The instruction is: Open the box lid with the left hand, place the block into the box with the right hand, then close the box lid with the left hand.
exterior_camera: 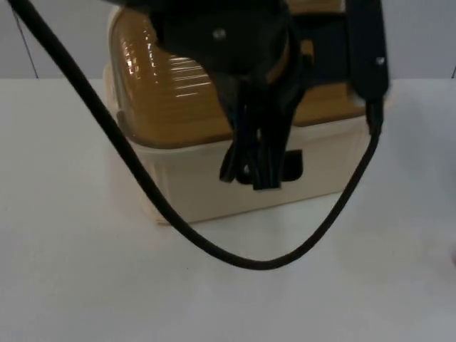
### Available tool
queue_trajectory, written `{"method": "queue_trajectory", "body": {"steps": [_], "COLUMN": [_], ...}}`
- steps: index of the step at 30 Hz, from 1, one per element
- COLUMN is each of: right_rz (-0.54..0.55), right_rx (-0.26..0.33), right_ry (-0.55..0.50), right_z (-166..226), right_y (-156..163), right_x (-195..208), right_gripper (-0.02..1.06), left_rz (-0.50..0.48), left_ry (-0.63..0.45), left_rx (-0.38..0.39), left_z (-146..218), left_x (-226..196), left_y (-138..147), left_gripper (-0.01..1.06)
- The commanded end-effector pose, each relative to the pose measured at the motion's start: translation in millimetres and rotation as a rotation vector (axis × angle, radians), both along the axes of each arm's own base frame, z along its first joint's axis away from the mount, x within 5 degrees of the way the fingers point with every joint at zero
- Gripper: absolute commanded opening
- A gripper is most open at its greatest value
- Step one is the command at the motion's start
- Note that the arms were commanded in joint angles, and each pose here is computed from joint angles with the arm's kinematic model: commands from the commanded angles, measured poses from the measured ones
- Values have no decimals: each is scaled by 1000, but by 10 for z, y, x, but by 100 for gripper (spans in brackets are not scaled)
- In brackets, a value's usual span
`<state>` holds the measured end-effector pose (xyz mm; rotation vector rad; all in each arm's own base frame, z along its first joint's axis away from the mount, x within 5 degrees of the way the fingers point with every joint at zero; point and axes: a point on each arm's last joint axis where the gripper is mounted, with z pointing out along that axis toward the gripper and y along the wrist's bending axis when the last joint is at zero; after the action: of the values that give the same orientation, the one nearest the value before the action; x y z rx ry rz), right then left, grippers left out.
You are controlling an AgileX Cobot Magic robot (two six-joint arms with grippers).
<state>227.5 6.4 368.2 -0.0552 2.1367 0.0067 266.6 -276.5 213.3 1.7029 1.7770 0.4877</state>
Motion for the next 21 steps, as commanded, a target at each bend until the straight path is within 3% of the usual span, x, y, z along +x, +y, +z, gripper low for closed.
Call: {"method": "queue_trajectory", "body": {"steps": [1, 9, 14, 21], "right_rz": [2, 5, 4, 4], "right_rx": [-19, -30, -47, -47], "right_ry": [-10, -10, -8, -13], "right_z": [29, 29, 27, 31], "right_y": [-16, -19, -28, -28], "right_x": [-1, -1, -2, 0], "right_gripper": [105, 105, 105, 105], "left_rz": [46, 33, -40, -126], "left_ry": [-43, -180, -248, -189], "left_rx": [19, -91, -97, -131], "left_z": [-19, 45, -98, -395], "left_x": [14, -132, -262, -423], "left_y": [-18, -268, -269, -160], "left_gripper": [105, 105, 105, 105]}}
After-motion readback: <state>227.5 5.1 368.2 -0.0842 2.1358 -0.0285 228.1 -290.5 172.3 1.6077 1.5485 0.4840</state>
